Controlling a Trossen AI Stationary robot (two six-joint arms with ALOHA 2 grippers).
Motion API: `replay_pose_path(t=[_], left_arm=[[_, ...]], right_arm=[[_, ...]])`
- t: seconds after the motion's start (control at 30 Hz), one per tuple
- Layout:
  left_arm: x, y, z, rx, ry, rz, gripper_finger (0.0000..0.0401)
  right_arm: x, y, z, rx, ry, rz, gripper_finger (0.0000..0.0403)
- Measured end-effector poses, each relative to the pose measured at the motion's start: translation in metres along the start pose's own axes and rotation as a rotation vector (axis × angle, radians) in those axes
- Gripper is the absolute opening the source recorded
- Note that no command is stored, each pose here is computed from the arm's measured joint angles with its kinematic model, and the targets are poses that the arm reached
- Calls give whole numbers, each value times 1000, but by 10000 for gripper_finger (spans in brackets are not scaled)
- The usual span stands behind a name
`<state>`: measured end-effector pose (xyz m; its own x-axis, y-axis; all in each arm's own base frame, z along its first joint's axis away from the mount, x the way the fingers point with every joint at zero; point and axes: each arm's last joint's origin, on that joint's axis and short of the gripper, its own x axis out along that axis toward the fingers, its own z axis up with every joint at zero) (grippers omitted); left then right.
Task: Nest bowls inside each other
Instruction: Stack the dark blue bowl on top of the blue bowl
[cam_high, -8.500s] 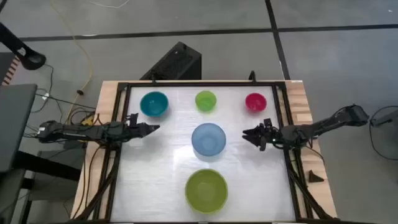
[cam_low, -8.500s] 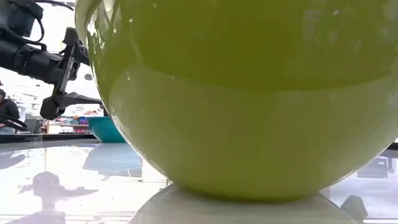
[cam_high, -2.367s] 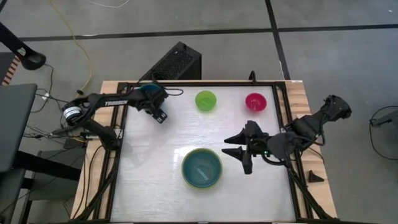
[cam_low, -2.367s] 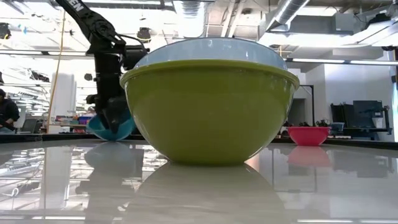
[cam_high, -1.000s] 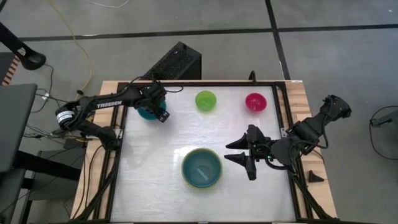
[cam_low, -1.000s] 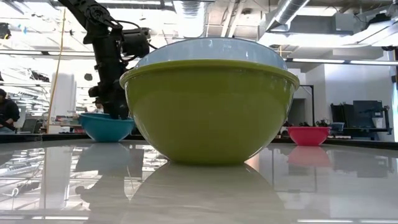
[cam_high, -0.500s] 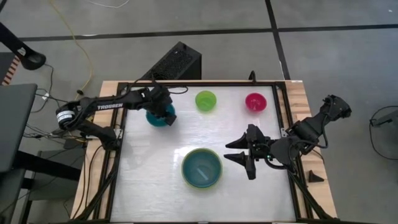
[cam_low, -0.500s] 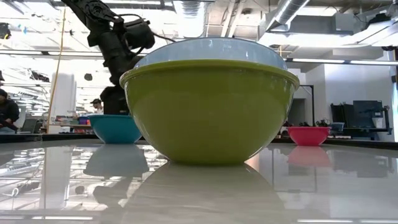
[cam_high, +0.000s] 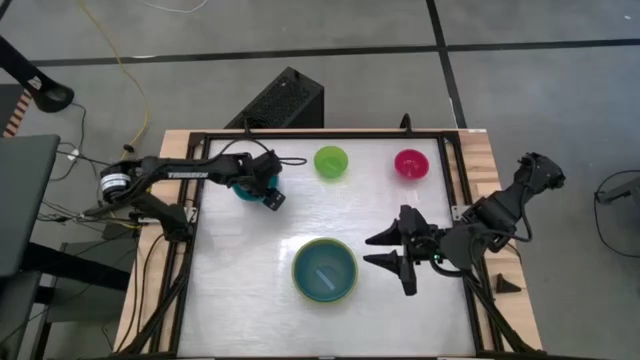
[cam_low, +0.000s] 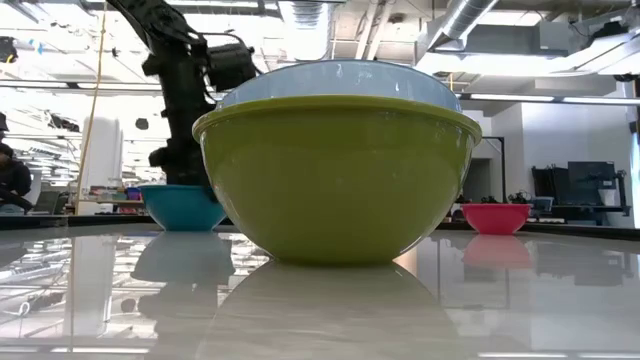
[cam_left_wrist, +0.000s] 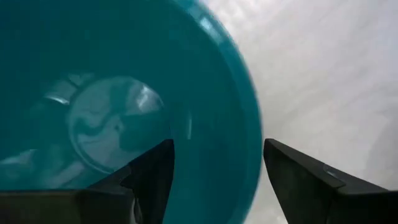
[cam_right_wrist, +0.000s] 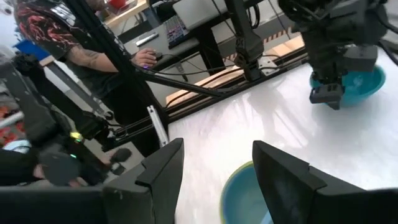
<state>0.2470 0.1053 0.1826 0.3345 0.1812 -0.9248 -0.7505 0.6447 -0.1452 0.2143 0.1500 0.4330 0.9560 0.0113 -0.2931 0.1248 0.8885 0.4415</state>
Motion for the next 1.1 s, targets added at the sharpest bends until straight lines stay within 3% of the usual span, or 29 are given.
replay_pose_path(t=[0.1, 0.17, 0.33, 0.37, 0.53, 0.63, 0.73, 0.9, 1.1], left_arm=[[14, -1, -2, 11, 58, -1, 227], [20, -3, -4, 18, 93, -22, 197], [10, -16, -4, 72, 65, -125, 41], [2, -22, -3, 79, 31, -176, 24], [-40, -51, -15, 102, 11, -433, 4], [-78, -79, -19, 124, -150, -627, 3], [-109, -103, -39, 143, -215, -764, 2], [-130, -138, -68, 151, -269, -813, 1], [-120, -196, -91, 265, -206, -811, 1]], right_arm=[[-3, 4, -1, 13, -3, 21, 225], [-5, 7, -2, 19, -14, 35, 225], [-12, 14, -6, 16, -44, 26, 225], [-13, 15, -8, 12, -49, 21, 225], [-18, 18, -11, -7, -68, -2, 225], [-20, 18, -14, -27, -70, -22, 225], [-20, 16, -15, -43, -63, -40, 225], [-19, 15, -16, -59, -68, -62, 225], [-19, 13, -18, -82, -52, -79, 225]])
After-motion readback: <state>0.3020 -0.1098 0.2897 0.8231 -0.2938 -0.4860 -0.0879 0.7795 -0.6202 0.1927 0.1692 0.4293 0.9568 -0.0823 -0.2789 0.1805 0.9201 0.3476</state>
